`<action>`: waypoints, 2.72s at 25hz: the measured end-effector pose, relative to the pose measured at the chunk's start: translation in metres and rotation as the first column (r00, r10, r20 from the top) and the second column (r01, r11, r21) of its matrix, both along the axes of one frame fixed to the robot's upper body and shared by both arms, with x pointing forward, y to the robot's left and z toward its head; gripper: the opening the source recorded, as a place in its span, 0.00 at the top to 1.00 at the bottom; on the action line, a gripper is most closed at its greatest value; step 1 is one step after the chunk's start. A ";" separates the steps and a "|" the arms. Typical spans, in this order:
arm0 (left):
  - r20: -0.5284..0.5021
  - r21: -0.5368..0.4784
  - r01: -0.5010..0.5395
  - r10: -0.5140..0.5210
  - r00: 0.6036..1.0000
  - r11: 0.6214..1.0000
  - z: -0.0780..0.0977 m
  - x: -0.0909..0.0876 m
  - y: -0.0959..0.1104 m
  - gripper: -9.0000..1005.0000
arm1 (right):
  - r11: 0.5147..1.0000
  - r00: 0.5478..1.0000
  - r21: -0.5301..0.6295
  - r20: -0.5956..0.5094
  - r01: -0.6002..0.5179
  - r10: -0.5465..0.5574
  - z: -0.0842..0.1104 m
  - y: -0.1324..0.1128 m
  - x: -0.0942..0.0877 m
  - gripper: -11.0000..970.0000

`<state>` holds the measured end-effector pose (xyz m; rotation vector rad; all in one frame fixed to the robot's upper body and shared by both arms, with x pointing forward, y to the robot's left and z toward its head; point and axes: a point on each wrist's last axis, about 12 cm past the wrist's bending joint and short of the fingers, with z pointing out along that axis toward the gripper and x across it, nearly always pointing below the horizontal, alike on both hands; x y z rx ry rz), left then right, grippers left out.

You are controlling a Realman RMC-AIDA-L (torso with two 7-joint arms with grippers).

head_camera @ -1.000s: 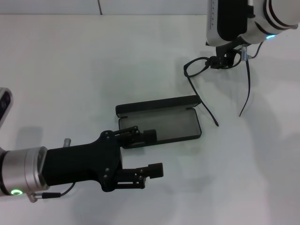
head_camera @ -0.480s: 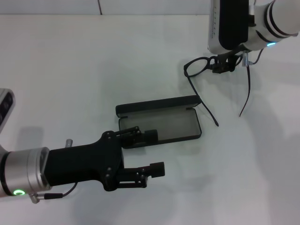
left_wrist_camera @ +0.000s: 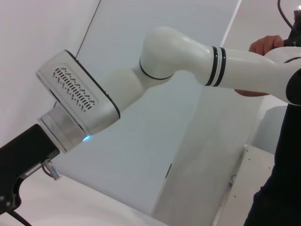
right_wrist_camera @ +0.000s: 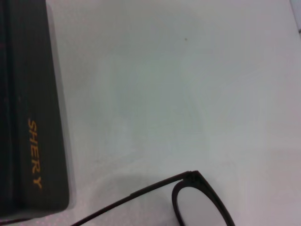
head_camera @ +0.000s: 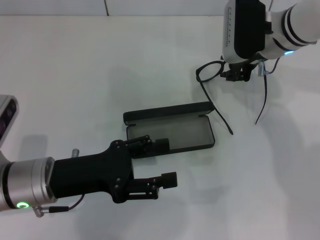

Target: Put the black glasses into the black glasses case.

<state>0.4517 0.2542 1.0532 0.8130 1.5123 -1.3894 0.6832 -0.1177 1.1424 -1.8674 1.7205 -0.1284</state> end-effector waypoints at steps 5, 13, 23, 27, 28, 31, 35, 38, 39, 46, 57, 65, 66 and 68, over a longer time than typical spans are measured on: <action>0.000 0.001 -0.001 0.001 1.000 1.000 0.000 0.000 0.000 0.17 | 1.000 1.000 0.001 -0.007 0.004 -0.003 -0.001 0.000 -0.001 0.62; 0.000 0.005 -0.005 0.005 1.000 1.000 0.000 0.001 0.000 0.17 | 1.000 1.000 -0.007 -0.016 -0.003 0.003 -0.001 -0.001 -0.002 0.72; 0.005 0.009 -0.006 0.006 1.000 1.000 0.000 0.004 -0.001 0.17 | 1.000 1.000 -0.014 -0.014 -0.006 0.006 0.000 -0.002 -0.001 0.79; 0.005 0.006 -0.019 0.019 1.000 1.000 0.000 0.004 0.000 0.17 | 1.000 1.000 -0.004 0.000 -0.007 0.007 0.004 -0.003 -0.001 0.83; 0.005 0.006 -0.020 0.020 1.000 1.000 0.000 0.004 0.001 0.17 | 1.000 1.000 0.000 0.004 -0.009 0.009 0.005 -0.003 -0.001 0.85; 0.006 0.007 -0.021 0.021 1.000 1.000 0.000 0.004 0.001 0.17 | 1.000 1.000 0.007 0.001 -0.015 0.015 0.007 -0.007 -0.003 0.90; 0.007 0.005 -0.018 0.018 1.000 1.000 0.001 0.004 0.001 0.17 | 1.000 1.000 -0.009 0.003 -0.004 0.004 0.008 -0.014 -0.004 0.95; 0.010 0.002 -0.013 0.013 1.000 1.000 0.002 0.005 0.001 0.17 | 1.000 1.000 -0.024 0.003 0.017 -0.017 0.008 -0.021 -0.005 0.95; 0.010 0.002 -0.013 0.013 1.000 1.000 0.002 0.005 0.001 0.17 | 1.000 1.000 -0.019 0.000 0.019 -0.019 0.009 -0.022 -0.005 0.95; 0.009 0.001 -0.012 0.012 1.000 1.000 0.002 0.004 0.001 0.17 | 0.999 0.999 0.021 -0.023 0.048 -0.048 0.022 -0.037 -0.009 0.95; 0.038 -0.027 0.010 -0.009 0.999 1.000 0.007 0.002 0.003 0.19 | 0.980 0.986 0.113 -0.049 0.164 -0.159 0.046 -0.081 -0.024 0.95; 0.042 -0.031 0.017 -0.016 0.999 0.999 0.009 0.003 0.003 0.32 | 0.947 0.967 0.206 -0.121 0.245 -0.224 0.053 -0.109 -0.035 0.95; 0.042 -0.033 0.020 -0.018 0.999 0.999 0.009 0.003 0.003 0.34 | 0.943 0.966 0.218 -0.128 0.250 -0.226 0.055 -0.111 -0.037 0.95; 0.042 -0.038 0.025 -0.023 0.999 0.999 0.010 0.003 0.004 0.37 | 0.932 0.961 0.250 -0.147 0.264 -0.233 0.059 -0.119 -0.041 0.95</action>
